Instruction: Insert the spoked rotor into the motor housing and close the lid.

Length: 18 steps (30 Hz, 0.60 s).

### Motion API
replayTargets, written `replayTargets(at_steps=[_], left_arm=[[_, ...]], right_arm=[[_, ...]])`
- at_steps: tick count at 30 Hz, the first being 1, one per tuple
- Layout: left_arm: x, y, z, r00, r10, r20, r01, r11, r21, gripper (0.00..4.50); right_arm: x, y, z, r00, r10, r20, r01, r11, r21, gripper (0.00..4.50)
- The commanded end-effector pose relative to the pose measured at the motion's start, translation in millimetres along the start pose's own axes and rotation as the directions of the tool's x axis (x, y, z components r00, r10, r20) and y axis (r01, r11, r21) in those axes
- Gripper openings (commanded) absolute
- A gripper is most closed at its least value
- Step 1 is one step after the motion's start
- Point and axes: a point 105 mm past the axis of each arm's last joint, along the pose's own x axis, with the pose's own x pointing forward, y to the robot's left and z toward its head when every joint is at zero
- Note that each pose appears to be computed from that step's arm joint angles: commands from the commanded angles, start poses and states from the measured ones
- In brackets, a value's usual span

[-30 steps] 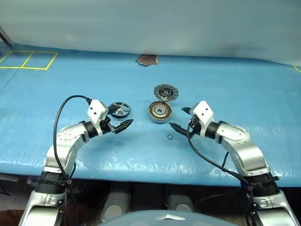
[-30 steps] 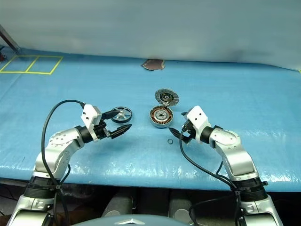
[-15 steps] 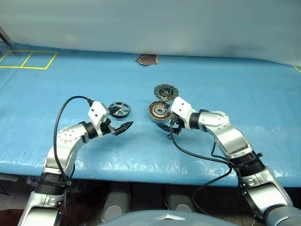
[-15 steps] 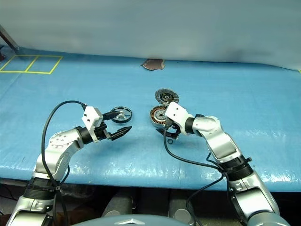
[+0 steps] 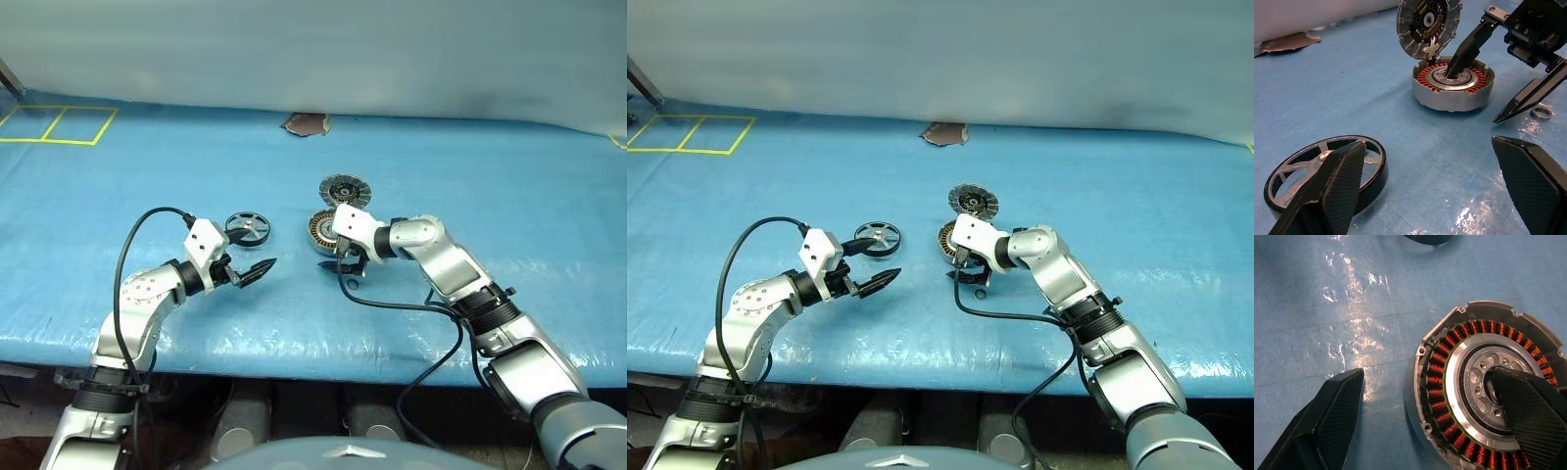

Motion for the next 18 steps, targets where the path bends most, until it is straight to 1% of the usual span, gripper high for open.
replayTargets(at_steps=[1,5,10,14,16,18], left_arm=[[-1.5,-1.0,14.5,0.999,0.001,0.047,-0.003,0.999,0.046,4.5],[-1.1,-1.6,13.8,0.999,0.001,0.047,-0.003,0.999,0.047,4.5],[-0.5,-2.2,11.9,0.999,0.001,0.043,-0.003,0.999,0.047,4.5],[0.1,-3.0,11.0,0.999,0.002,0.043,-0.004,0.999,0.044,4.5],[0.4,-3.9,10.2,0.999,0.001,0.043,-0.003,0.999,0.042,4.5],[0.6,-4.8,9.6,0.999,0.001,0.044,-0.003,0.999,0.041,4.5]], right_arm=[[1.8,-2.5,-10.2,0.997,0.018,-0.077,-0.018,1.0,-0.01,4.49],[2.6,-6.2,-14.1,0.987,0.035,-0.155,-0.042,0.998,-0.044,4.49],[3.3,-4.3,-11.1,0.97,0.104,-0.222,-0.121,0.991,-0.064,4.49],[5.2,0.6,-7.8,0.957,0.157,-0.245,-0.176,0.982,-0.061,4.49],[6.2,2.3,-5.6,0.952,0.175,-0.25,-0.196,0.979,-0.058,4.11],[7.3,2.4,-4.4,0.949,0.181,-0.257,-0.202,0.978,-0.057,3.59]])
